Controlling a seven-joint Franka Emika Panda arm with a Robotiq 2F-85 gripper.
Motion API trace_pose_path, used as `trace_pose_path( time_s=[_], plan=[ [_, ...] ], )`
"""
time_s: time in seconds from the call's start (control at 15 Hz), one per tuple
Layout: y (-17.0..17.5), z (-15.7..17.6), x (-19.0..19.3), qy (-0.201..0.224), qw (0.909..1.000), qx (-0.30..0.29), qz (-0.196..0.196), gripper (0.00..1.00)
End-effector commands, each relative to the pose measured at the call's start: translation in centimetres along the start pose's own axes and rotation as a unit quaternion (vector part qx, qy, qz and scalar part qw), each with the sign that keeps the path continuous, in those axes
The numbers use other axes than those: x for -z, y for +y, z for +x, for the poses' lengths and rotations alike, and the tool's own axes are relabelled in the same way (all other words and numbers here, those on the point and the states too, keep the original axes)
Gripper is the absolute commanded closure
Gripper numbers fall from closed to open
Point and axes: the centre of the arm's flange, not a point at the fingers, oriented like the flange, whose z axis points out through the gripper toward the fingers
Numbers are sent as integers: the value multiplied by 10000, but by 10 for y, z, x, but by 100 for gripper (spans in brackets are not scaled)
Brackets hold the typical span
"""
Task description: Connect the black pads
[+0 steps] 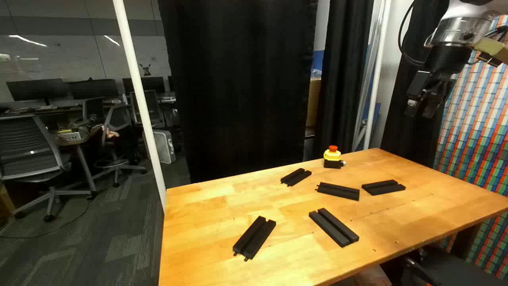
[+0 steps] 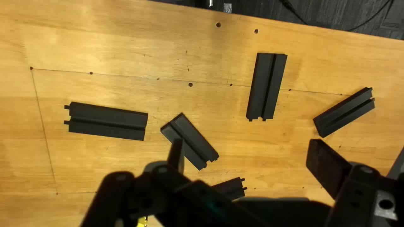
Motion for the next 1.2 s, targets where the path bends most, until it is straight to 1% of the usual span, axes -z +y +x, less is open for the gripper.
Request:
trace_pose_path(
  time_s=[0.0,0.2,0.47,0.73,0.87,1.0,1.13],
  plan=[
    [0,0,3,31,10000,-2,-9,0],
    [1,0,10,105,9999,-2,-25,0],
    [1,2,7,99,9999,-64,-11,0],
    [-7,19,-6,21,9972,-720,214,0],
    [-15,28,-16,17,9921,-1188,409,0],
    [-23,39,-27,31,9828,-1729,643,0],
    [-29,55,-42,30,9714,-2245,777,0]
  ],
)
